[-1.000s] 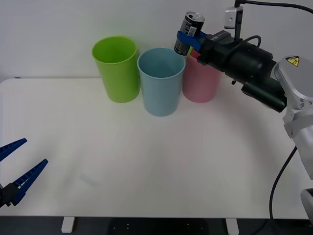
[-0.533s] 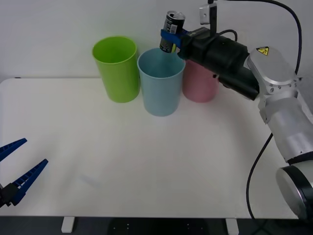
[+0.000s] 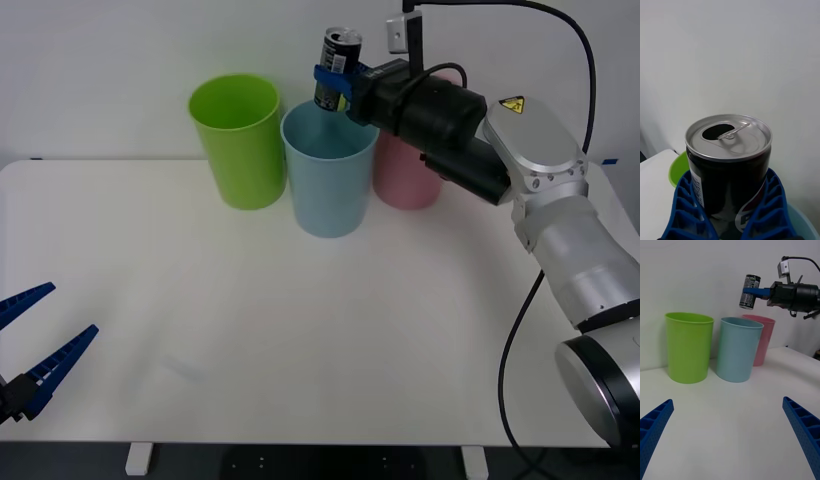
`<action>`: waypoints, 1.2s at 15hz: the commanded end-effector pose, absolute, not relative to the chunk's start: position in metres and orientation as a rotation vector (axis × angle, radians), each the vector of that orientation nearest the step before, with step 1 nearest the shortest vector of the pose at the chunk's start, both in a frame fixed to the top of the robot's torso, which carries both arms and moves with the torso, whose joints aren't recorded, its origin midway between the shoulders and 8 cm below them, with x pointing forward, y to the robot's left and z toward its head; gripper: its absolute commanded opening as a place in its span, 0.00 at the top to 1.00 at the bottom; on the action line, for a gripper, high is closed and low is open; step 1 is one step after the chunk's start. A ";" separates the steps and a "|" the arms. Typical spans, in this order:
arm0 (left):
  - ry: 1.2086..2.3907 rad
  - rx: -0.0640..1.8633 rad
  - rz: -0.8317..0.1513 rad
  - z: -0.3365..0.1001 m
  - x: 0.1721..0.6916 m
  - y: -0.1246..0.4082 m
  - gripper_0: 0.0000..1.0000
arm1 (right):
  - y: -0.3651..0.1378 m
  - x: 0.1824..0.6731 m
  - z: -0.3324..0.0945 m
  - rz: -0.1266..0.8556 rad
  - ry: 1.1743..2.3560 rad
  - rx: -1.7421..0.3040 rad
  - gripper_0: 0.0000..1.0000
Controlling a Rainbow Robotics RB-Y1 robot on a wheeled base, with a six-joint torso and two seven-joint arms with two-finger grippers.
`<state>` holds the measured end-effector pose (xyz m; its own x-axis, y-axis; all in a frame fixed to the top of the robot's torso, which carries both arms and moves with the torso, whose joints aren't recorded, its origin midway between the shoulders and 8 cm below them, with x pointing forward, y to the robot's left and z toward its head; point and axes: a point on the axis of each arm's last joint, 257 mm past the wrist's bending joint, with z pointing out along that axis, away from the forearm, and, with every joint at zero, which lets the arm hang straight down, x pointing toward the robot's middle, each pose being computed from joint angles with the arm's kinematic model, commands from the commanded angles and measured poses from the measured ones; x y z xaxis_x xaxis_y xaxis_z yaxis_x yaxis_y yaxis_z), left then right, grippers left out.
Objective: Grasp the object on the table and drop it into the matching bin: aluminum can to the light blue bin, PET bottle to the pink bin.
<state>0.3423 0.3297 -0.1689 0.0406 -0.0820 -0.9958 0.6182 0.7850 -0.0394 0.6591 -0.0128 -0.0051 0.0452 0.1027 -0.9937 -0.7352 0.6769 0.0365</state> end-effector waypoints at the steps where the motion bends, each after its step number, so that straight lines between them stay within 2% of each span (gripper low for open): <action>1: 1.441 0.465 -0.567 -0.169 0.342 0.330 0.00 | -0.013 0.659 -0.004 0.690 1.384 -0.578 0.17; 2: 1.441 0.465 -0.567 -0.169 0.342 0.330 0.00 | -0.013 0.659 -0.004 0.687 1.382 -0.583 0.00; 11: 1.441 0.465 -0.567 -0.169 0.342 0.330 0.00 | -0.019 0.659 0.001 0.708 1.372 -0.558 0.00; 18: 1.441 0.465 -0.567 -0.169 0.342 0.330 0.00 | -0.054 0.641 -0.013 0.682 1.357 -0.561 0.00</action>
